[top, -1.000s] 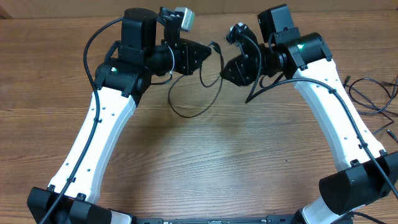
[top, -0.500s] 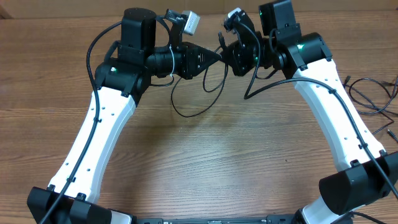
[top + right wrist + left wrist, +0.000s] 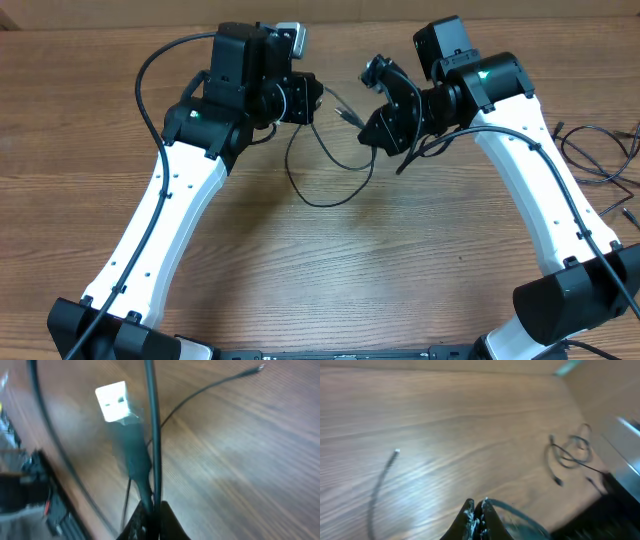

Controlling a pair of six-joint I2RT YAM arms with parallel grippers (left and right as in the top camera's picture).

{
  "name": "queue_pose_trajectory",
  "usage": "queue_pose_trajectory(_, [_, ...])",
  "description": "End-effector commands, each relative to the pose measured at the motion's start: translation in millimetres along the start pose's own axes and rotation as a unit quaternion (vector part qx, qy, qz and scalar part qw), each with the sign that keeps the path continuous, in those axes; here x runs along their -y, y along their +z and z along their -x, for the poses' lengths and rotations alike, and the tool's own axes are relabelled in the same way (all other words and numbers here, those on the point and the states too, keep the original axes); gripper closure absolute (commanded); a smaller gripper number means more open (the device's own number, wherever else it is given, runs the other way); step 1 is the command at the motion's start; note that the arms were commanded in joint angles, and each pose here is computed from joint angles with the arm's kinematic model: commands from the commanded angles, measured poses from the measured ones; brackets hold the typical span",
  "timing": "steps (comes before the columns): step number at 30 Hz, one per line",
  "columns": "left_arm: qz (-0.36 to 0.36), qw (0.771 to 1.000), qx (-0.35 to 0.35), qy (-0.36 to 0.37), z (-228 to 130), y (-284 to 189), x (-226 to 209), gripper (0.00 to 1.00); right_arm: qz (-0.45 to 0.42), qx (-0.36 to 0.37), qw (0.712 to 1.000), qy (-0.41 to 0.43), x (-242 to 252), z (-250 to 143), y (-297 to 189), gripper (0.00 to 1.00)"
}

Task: Untangle cables

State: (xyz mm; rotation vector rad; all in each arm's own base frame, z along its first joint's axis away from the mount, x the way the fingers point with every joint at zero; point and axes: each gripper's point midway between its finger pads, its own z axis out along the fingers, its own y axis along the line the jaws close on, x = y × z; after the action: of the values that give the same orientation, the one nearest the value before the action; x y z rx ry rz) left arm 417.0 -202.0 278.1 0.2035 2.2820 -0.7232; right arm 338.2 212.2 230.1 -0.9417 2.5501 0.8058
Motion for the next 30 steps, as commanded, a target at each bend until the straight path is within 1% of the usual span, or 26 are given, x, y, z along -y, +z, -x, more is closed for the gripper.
queue_pose_trajectory(1, [0.101,0.994,0.043,-0.011,18.8,-8.0,-44.1,0.96,0.02,0.01,0.998,-0.051,-9.7,-3.2,-13.7,0.96])
queue_pose_trajectory(5, [0.102,0.994,0.035,-0.013,14.8,-7.8,-44.6,0.96,0.028,0.037,0.996,-0.081,-19.2,5.3,-23.3,0.96])
queue_pose_trajectory(9, [0.098,0.995,0.008,-0.018,1.6,-6.6,-42.8,0.96,-0.004,0.072,0.993,-0.089,-12.9,21.7,-32.8,0.96])
queue_pose_trajectory(10, [0.093,0.995,0.001,-0.019,-1.9,-6.2,-41.2,0.96,-0.032,0.078,0.994,-0.068,-1.8,26.3,-35.2,0.91])
queue_pose_trajectory(11, [0.091,0.996,-0.004,-0.02,-4.3,-6.1,-40.3,0.96,-0.067,0.083,0.994,-0.036,12.7,29.8,-38.0,0.83])
queue_pose_trajectory(13, [0.086,0.996,-0.01,-0.016,-6.8,-6.2,-38.5,0.96,-0.154,0.097,0.982,0.052,48.8,32.6,-48.7,0.79])
queue_pose_trajectory(15, [0.085,0.996,-0.008,-0.011,-5.4,-8.4,-37.8,0.96,-0.238,0.114,0.955,0.139,83.9,28.1,-65.2,0.78])
queue_pose_trajectory(17, [0.083,0.997,0.002,0.002,-0.5,-13.5,-35.6,0.96,-0.292,0.132,0.922,0.219,110.2,19.4,-82.0,0.78])
queue_pose_trajectory(18, [0.08,0.997,0.007,0.007,1.8,-16.0,-33.6,0.96,-0.294,0.14,0.913,0.244,115.5,17.0,-85.8,0.67])
queue_pose_trajectory(19, [0.069,0.997,0.013,0.013,4.9,-19.1,-28.1,0.96,-0.284,0.145,0.911,0.262,116.7,16.4,-86.7,0.51])
queue_pose_trajectory(21, [0.01,0.999,0.024,0.035,11.7,-25.0,-3.5,0.96,-0.219,0.144,0.928,0.265,103.3,18.7,-79.4,0.21])
queue_pose_trajectory(22, [-0.028,0.998,0.028,0.047,14.3,-27.8,11.1,0.96,-0.185,0.142,0.938,0.258,93.9,21.4,-75.3,0.15])
queue_pose_trajectory(23, [-0.066,0.996,0.033,0.054,17.3,-31.6,26.2,0.96,-0.148,0.139,0.95,0.237,81.7,24.6,-70.6,0.13])
queue_pose_trajectory(25, [-0.152,0.984,0.043,0.077,22.5,-39.8,59.4,0.96,-0.083,0.127,0.972,0.18,57.1,27.0,-63.5,0.13])
queue_pose_trajectory(27, [-0.211,0.971,0.05,0.098,25.1,-47.5,82.3,0.96,-0.044,0.116,0.981,0.148,39.7,25.9,-58.7,0.11])
queue_pose_trajectory(30, [-0.226,0.969,0.055,0.086,29.2,-50.3,88.6,0.96,-0.017,0.101,0.989,0.108,22.9,22.7,-52.7,0.09])
